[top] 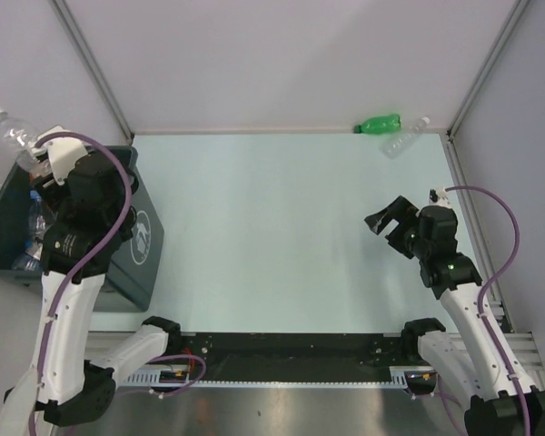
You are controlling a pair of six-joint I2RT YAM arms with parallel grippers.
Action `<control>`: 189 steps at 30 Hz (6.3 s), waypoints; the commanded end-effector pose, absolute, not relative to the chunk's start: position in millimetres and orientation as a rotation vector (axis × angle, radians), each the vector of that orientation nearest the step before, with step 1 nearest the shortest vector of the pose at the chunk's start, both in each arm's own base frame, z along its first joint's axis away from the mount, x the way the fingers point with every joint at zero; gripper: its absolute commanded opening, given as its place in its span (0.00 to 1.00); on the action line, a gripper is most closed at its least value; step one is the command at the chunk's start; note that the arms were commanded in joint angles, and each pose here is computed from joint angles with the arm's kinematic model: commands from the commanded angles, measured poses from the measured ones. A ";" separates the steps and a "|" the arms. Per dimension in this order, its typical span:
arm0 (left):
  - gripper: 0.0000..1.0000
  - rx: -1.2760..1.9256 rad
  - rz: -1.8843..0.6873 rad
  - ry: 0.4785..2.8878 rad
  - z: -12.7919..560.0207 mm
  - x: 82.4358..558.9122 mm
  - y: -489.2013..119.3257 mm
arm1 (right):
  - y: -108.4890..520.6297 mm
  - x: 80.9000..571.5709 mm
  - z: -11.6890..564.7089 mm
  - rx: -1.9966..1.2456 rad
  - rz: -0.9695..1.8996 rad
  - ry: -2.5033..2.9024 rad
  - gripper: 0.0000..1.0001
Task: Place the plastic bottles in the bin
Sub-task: Place the plastic bottle in the trash bin, then pick up the plastic bottle from the corner of the board.
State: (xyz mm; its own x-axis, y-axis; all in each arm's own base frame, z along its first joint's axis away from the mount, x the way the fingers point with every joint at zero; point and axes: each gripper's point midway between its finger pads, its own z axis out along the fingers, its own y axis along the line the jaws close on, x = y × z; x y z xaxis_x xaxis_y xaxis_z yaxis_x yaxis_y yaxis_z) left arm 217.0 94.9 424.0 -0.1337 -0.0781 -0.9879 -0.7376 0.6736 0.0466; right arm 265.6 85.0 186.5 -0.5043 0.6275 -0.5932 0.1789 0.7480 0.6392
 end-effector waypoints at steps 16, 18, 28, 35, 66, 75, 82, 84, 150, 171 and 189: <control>1.00 -0.896 0.811 1.430 444.1 140.0 139.1 | 91.9 281.7 207.8 0.530 0.679 2.036 1.00; 1.00 -0.884 0.805 1.447 443.1 144.8 137.0 | 90.2 280.8 208.0 0.533 0.671 2.034 1.00; 1.00 -0.685 0.607 1.567 449.2 181.4 108.8 | 84.7 281.1 210.6 0.554 0.657 2.014 1.00; 1.00 -0.252 0.179 1.755 434.9 250.8 20.6 | 74.1 301.7 224.3 0.604 0.661 1.942 1.00; 1.00 0.423 -0.604 1.879 285.2 417.3 -245.3 | -67.9 579.0 155.4 0.897 0.869 1.636 1.00; 1.00 0.477 -0.658 1.959 217.1 426.3 -274.2 | -89.9 646.4 124.4 0.941 0.646 1.689 1.00; 1.00 0.480 -0.578 2.019 193.0 424.9 -269.9 | -86.9 685.6 81.8 0.954 0.483 1.840 1.00; 1.00 0.487 -0.567 2.018 193.4 424.0 -269.9 | -85.3 691.1 76.9 0.946 0.443 1.857 1.00; 1.00 0.655 -1.580 1.405 424.9 176.0 -320.3 | 234.6 222.0 448.0 -0.207 1.172 1.551 0.07; 0.40 0.656 -1.670 1.450 400.0 174.4 -355.2 | 259.9 216.8 441.0 -0.281 1.243 1.516 0.29; 0.36 0.420 -0.865 1.669 397.6 228.2 -255.5 | 234.1 218.2 428.3 -0.237 1.112 1.562 1.00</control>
State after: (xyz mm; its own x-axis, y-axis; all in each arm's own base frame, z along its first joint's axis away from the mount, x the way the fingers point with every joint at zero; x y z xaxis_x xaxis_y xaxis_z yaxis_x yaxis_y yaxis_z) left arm 211.3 -309.9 380.9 -0.4294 -0.1938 -0.8821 0.7732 0.4257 -0.4700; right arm 219.9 248.0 418.1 -0.3900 0.3862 -0.8359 -0.6735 0.4994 0.5449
